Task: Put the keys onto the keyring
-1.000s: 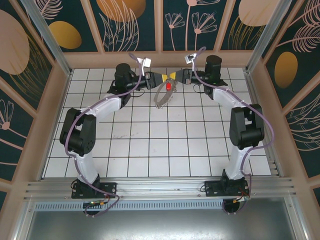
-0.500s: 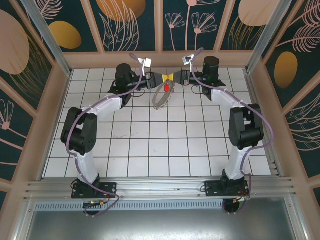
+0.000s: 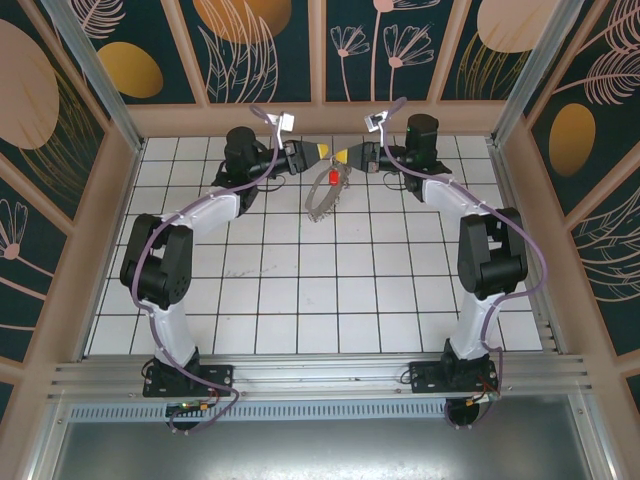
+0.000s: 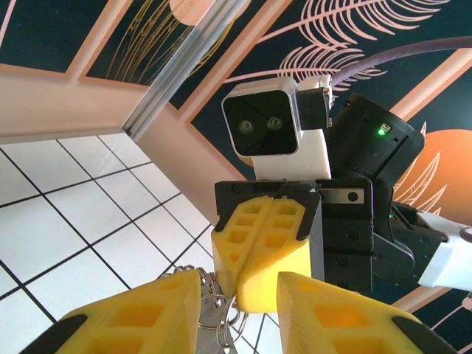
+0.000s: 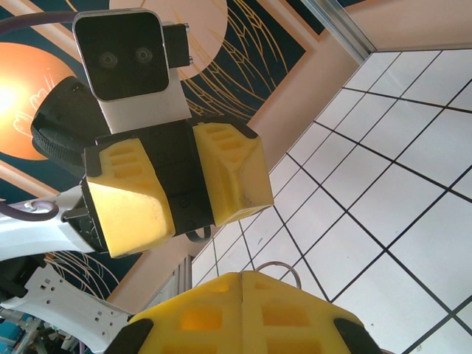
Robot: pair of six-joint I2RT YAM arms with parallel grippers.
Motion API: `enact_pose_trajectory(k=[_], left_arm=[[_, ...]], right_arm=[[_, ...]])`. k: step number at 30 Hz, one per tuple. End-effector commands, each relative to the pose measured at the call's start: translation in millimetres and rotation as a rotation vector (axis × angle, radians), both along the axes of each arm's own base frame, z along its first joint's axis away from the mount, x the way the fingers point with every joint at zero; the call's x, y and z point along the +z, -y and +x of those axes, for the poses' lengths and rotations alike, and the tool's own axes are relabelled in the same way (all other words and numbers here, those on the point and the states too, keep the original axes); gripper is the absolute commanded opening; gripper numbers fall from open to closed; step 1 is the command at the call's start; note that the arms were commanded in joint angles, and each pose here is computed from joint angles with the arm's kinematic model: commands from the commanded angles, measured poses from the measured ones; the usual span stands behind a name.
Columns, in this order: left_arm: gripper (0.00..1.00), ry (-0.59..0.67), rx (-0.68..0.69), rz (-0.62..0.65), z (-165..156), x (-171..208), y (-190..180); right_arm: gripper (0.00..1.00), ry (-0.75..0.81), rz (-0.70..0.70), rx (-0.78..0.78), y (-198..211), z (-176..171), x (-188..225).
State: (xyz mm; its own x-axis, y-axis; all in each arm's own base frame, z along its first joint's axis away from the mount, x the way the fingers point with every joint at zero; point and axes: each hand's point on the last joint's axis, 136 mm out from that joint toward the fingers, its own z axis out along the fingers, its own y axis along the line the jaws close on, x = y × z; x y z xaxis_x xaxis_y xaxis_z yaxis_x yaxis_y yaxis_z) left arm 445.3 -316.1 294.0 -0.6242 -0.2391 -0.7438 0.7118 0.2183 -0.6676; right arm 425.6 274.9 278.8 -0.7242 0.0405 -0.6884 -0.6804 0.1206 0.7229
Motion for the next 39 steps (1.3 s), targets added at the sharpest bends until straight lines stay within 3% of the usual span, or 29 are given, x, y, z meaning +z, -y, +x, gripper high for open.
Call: enact_pose_trajectory(k=[1, 31, 39], left_arm=[[0.32, 0.004, -0.033, -0.026, -2.2, -3.4, 2.9], [0.27, -0.006, -0.121, -0.051, -32.9, -13.2, 15.9], [0.21, -0.004, -0.127, -0.064, -35.1, -12.6, 15.4]], right_arm=[[0.0, 0.095, 0.029, 0.034, -3.7, -15.0, 33.5], [0.0, 0.105, 0.03, 0.008, -6.9, -9.7, 38.9], [0.0, 0.101, 0.031, 0.009, -6.3, -9.4, 38.1]])
